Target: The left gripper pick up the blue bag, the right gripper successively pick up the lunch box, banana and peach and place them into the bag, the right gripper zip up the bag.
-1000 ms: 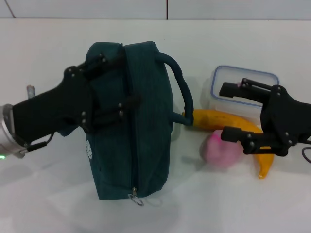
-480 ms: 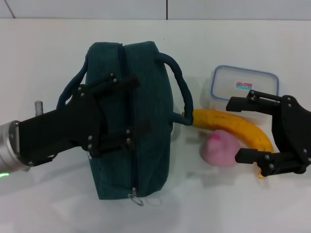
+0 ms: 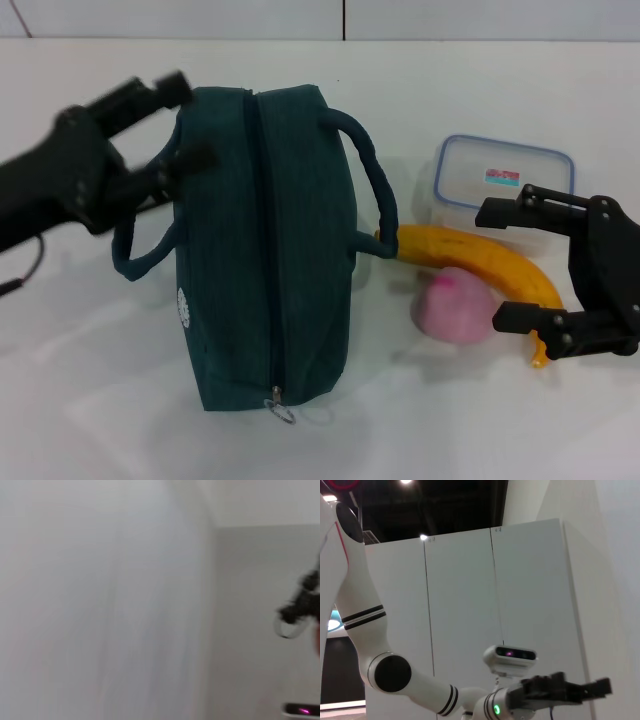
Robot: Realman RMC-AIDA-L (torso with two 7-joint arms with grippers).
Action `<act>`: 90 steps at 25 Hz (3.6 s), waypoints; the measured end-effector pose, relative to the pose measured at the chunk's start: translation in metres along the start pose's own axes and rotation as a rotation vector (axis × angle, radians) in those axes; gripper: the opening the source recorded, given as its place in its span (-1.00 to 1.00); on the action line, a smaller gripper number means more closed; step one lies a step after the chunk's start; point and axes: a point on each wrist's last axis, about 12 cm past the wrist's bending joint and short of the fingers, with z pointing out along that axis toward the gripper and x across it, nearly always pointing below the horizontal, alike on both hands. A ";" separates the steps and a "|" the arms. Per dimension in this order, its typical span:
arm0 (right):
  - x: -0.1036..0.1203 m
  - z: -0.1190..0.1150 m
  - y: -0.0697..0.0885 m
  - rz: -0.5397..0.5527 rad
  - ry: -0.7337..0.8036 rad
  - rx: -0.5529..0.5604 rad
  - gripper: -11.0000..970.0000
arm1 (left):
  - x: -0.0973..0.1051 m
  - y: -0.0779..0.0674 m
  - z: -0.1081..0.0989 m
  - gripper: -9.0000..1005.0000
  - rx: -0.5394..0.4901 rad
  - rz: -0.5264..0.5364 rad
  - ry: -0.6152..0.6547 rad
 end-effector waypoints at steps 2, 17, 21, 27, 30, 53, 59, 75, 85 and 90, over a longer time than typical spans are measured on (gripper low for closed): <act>0.000 0.001 0.000 -0.001 -0.001 -0.004 0.74 | -0.004 0.006 -0.007 0.63 -0.048 -0.057 0.032; -0.004 0.008 -0.006 -0.014 -0.018 -0.008 0.74 | 0.016 0.024 -0.004 0.63 -0.196 -0.332 0.219; -0.002 0.007 -0.004 -0.009 -0.020 -0.003 0.74 | 0.018 0.025 0.004 0.63 -0.178 -0.351 0.225; 0.002 0.007 -0.001 0.004 -0.020 0.015 0.74 | 0.017 0.035 0.019 0.63 -0.195 -0.407 0.250; 0.005 0.005 0.000 0.010 -0.013 0.036 0.74 | 0.022 0.039 0.023 0.62 -0.220 -0.409 0.261; 0.045 -0.032 0.000 0.157 0.103 0.453 0.74 | 0.025 0.041 0.026 -0.70 -0.212 -0.193 0.240; 0.056 -0.039 0.002 0.215 0.149 0.520 0.74 | 0.026 0.040 0.031 -0.79 -0.195 -0.137 0.239; 0.066 -0.048 -0.016 0.365 0.242 0.652 0.72 | 0.021 0.044 0.034 -0.90 -0.196 -0.106 0.221; 0.056 -0.064 -0.026 0.346 0.176 0.772 0.70 | 0.023 0.042 0.032 -0.90 -0.202 -0.079 0.212; 0.054 -0.079 -0.017 0.349 0.061 0.877 0.70 | 0.021 0.042 0.031 -0.90 -0.206 -0.078 0.198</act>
